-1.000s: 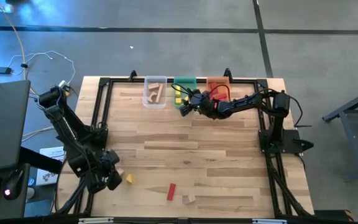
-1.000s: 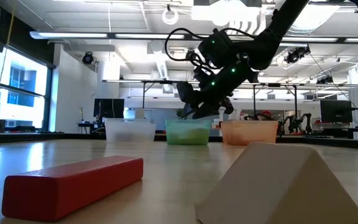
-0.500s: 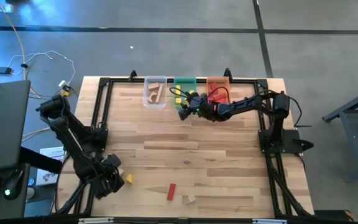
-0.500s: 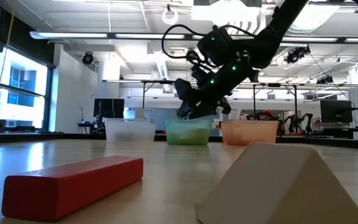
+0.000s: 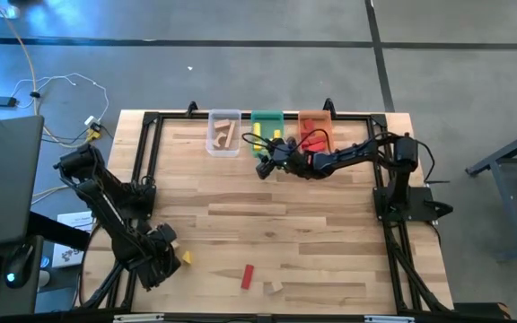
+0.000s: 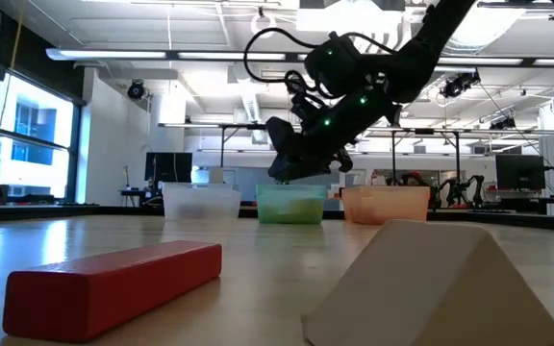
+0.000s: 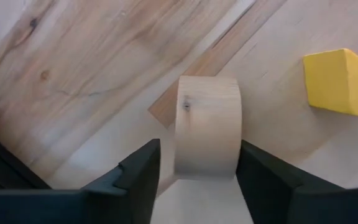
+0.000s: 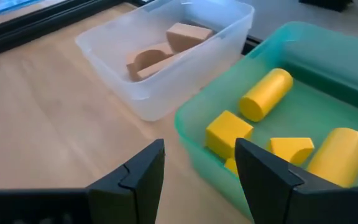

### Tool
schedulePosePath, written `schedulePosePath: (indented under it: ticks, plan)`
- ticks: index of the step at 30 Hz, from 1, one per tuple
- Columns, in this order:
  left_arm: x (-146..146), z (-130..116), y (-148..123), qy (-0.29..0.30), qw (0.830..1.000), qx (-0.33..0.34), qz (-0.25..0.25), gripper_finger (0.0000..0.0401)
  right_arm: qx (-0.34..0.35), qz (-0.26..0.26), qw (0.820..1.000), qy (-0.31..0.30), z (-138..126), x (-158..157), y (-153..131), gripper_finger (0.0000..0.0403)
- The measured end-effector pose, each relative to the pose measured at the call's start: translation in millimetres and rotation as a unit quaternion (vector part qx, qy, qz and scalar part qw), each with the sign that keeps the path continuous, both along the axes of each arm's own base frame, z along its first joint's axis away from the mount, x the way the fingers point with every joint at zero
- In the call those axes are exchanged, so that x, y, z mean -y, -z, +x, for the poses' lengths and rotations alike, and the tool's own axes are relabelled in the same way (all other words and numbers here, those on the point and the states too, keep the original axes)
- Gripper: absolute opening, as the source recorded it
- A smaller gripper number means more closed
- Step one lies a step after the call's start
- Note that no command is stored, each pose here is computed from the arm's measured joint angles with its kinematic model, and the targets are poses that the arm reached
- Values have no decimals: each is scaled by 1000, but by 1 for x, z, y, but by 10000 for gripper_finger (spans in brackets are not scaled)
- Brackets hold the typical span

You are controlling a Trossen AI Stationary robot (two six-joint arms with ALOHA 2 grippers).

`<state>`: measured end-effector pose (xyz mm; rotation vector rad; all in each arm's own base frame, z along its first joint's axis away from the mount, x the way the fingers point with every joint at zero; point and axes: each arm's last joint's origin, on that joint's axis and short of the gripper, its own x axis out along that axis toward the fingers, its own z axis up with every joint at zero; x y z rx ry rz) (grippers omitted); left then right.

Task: Sort & place blocks by color
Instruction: Put the brown block into the white transparent bin

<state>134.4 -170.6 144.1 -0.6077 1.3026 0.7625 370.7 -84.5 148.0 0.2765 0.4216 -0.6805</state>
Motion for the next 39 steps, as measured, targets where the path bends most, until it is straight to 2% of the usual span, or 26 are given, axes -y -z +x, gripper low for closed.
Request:
schedulePosePath:
  ticks: [7, 11, 19, 28, 33, 39]
  plan:
    - [0, 1, 2, 21, 1000, -5, 8, 106, -12, -37, 999, -28, 5, -19, -2, 181]
    - [-2, 0, -1, 24, 999, 7, 23, 103, -15, -76, 996, -34, 7, -30, -6, 181]
    - [-23, -2, -22, 12, 995, 60, 83, 103, -19, -111, 990, -86, 25, -56, -26, 181]
    - [-63, 0, -53, -8, 976, 130, 175, 103, -52, -98, 982, -150, 33, -88, -36, 181]
    - [-90, 4, -67, -3, 968, 134, 212, 103, -49, -72, 976, -202, 33, -103, -34, 181]
    - [-123, 10, -79, -11, 958, 127, 258, 103, -37, -46, 971, -231, 33, -115, -34, 181]
